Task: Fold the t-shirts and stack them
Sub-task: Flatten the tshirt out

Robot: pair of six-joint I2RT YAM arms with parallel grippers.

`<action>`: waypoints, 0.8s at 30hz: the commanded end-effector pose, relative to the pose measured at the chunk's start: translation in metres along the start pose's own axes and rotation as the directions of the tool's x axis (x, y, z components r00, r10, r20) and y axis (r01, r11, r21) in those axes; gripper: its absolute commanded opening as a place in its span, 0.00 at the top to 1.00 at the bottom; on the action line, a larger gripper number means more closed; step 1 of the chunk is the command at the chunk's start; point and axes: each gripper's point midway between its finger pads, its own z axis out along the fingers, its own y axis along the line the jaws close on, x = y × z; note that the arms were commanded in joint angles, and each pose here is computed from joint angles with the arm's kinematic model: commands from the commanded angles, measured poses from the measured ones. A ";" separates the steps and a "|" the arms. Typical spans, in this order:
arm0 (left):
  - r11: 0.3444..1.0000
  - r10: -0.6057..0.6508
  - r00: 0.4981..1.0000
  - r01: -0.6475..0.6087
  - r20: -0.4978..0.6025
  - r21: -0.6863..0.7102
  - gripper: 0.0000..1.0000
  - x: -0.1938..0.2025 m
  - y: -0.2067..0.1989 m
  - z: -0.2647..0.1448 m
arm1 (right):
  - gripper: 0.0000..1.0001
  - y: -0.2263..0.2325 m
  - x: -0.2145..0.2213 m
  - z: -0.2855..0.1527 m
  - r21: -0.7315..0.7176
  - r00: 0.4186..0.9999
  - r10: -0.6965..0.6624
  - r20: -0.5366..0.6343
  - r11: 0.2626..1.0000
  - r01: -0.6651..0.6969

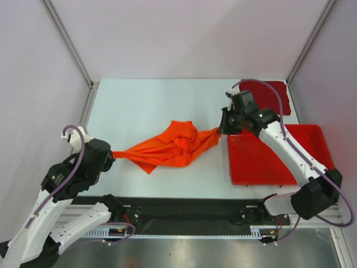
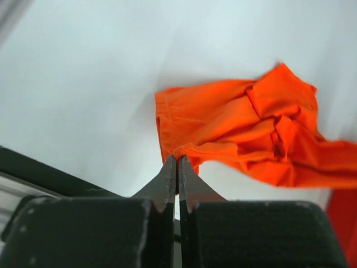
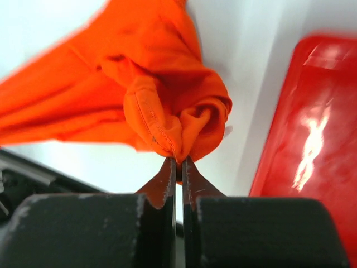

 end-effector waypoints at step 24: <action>0.958 0.266 0.963 -0.269 -0.047 -0.097 1.00 0.009 0.024 0.012 | 0.46 0.179 0.086 0.119 -0.251 0.878 -0.457 -0.141 0.875 0.415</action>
